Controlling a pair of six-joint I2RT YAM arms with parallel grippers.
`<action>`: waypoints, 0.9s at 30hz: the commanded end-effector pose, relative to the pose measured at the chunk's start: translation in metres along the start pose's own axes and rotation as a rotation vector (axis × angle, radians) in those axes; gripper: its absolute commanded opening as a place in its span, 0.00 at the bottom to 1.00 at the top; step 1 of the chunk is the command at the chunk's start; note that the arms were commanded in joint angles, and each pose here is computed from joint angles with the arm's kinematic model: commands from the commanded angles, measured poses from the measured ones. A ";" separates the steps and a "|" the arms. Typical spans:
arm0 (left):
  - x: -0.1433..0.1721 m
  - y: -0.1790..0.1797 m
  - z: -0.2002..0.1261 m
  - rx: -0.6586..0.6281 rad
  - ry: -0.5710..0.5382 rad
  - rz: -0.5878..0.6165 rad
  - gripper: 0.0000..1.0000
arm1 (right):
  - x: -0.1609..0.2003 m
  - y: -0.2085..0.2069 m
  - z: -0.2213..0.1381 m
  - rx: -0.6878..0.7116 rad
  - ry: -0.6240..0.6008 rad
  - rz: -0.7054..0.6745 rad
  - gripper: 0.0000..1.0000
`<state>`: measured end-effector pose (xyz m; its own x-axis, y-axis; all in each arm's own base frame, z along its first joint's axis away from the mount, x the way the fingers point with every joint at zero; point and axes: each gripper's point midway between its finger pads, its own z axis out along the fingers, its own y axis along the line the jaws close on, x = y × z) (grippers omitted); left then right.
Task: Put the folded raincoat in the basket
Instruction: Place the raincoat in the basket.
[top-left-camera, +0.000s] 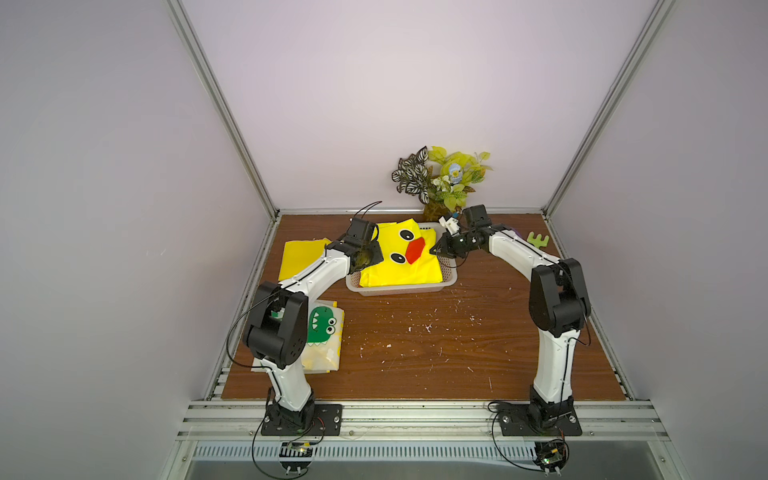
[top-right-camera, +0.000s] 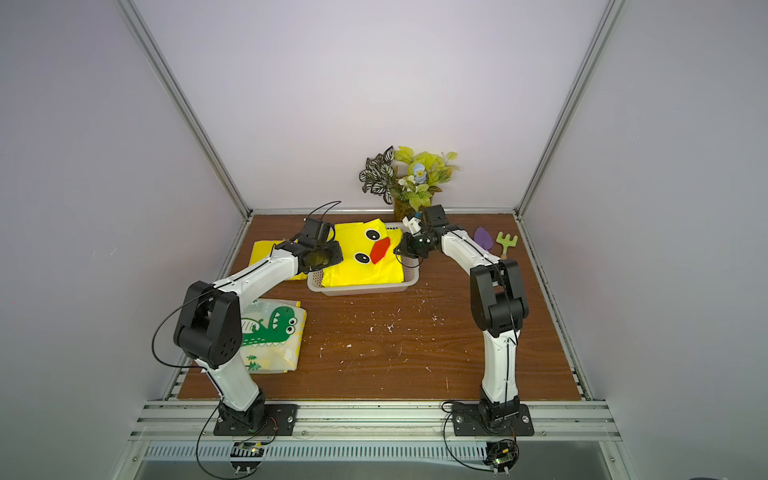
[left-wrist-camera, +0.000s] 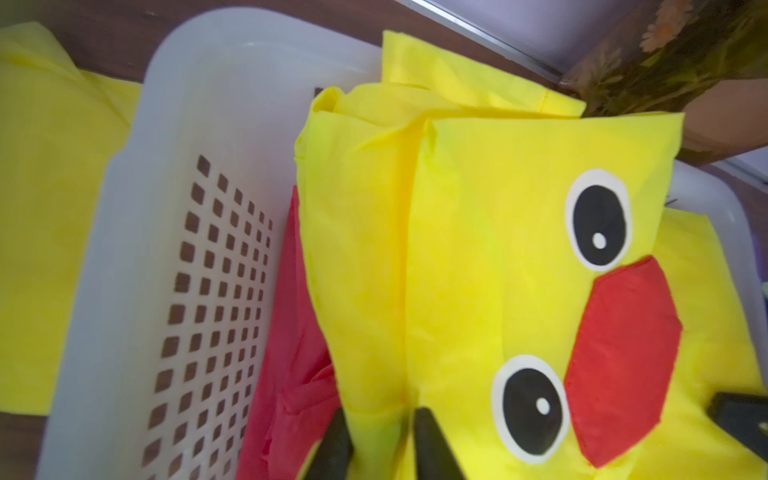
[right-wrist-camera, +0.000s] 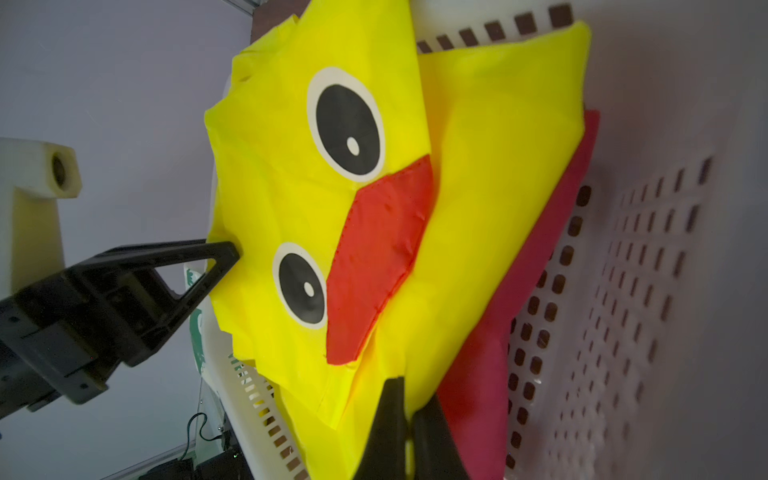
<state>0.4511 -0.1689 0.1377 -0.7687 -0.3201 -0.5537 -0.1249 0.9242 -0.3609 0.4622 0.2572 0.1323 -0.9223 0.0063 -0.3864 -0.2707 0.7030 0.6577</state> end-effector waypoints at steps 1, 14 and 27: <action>-0.023 -0.017 -0.024 0.045 -0.049 0.012 0.64 | -0.015 0.011 -0.005 -0.014 -0.018 -0.049 0.23; -0.077 -0.079 -0.035 0.244 -0.145 -0.002 0.69 | -0.064 0.053 -0.038 -0.049 -0.151 -0.144 0.49; -0.018 -0.080 0.030 0.307 -0.023 -0.035 0.68 | -0.018 0.029 0.005 -0.056 -0.059 -0.071 0.54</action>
<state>0.4899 -0.2257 0.1349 -0.7647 -0.3772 -0.5225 -0.0366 0.8349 -0.5492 0.4674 0.2746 0.1291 -0.9157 0.0061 -0.4017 -0.2859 0.6926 0.6622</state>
